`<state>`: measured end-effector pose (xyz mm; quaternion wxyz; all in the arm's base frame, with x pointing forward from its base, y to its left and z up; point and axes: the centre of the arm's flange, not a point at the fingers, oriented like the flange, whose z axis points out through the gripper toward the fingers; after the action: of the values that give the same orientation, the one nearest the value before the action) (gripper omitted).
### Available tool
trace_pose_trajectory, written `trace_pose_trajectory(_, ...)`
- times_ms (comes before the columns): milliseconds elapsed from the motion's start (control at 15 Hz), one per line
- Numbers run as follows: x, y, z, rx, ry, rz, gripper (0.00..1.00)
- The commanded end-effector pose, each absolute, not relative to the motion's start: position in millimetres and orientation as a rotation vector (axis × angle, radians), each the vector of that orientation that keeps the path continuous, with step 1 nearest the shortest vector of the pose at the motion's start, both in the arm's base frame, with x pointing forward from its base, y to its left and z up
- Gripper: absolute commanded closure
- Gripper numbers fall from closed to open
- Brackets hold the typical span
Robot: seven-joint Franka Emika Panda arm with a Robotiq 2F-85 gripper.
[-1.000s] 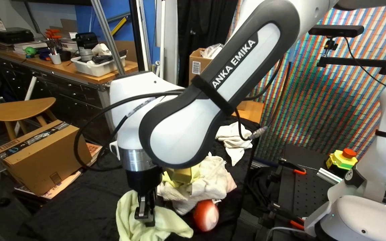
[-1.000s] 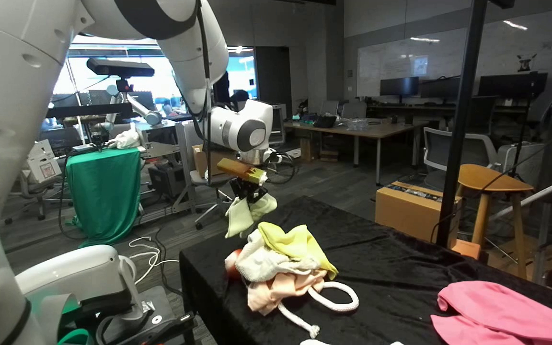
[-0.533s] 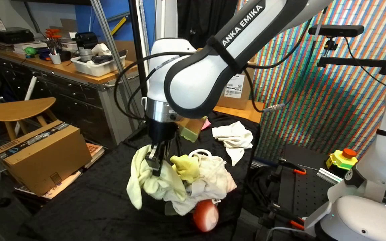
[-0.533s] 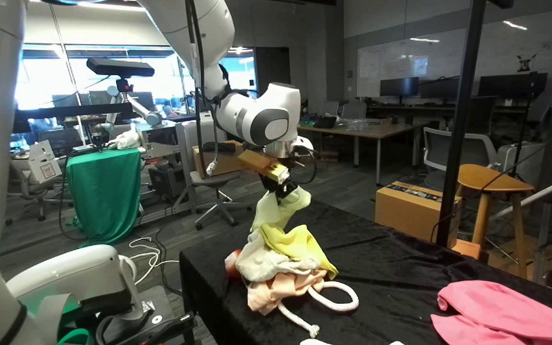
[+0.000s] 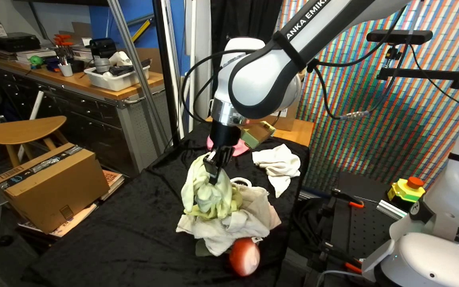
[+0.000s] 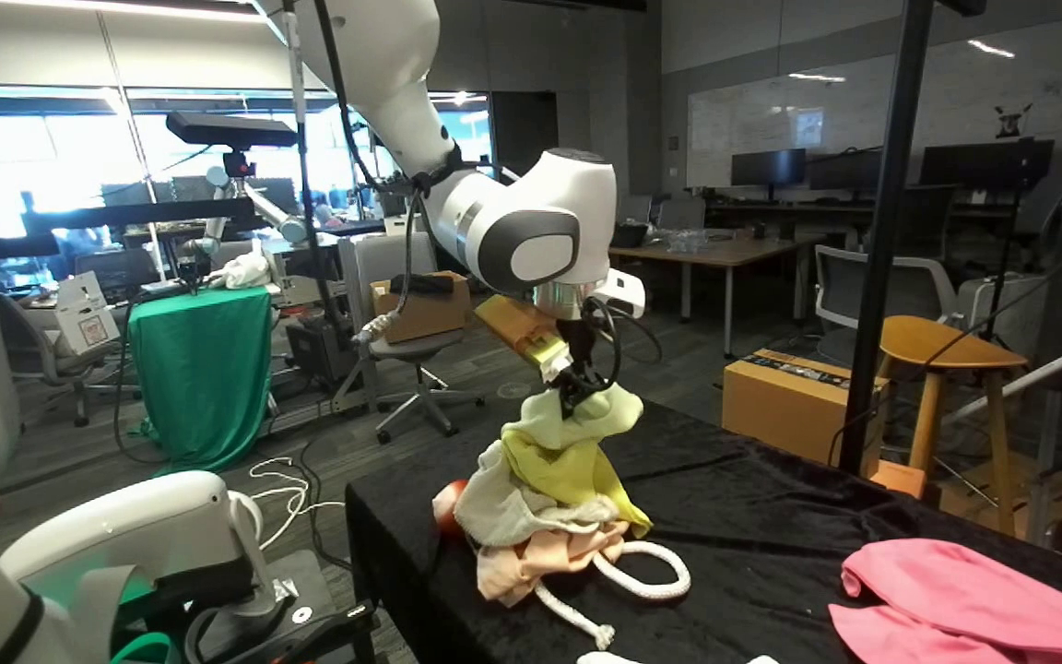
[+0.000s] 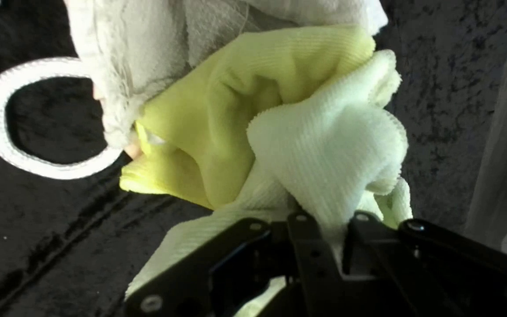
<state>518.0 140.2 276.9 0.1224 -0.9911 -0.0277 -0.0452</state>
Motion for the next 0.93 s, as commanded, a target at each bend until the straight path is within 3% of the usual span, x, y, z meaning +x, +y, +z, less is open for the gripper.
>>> trace_pose_trajectory(0, 501.3, 141.5, 258.4, -2.944, -0.079, -0.131, 0.9)
trace_pose_trajectory(867, 568.0, 177.9, 162.4, -3.104, 0.135, -0.353, 0.9)
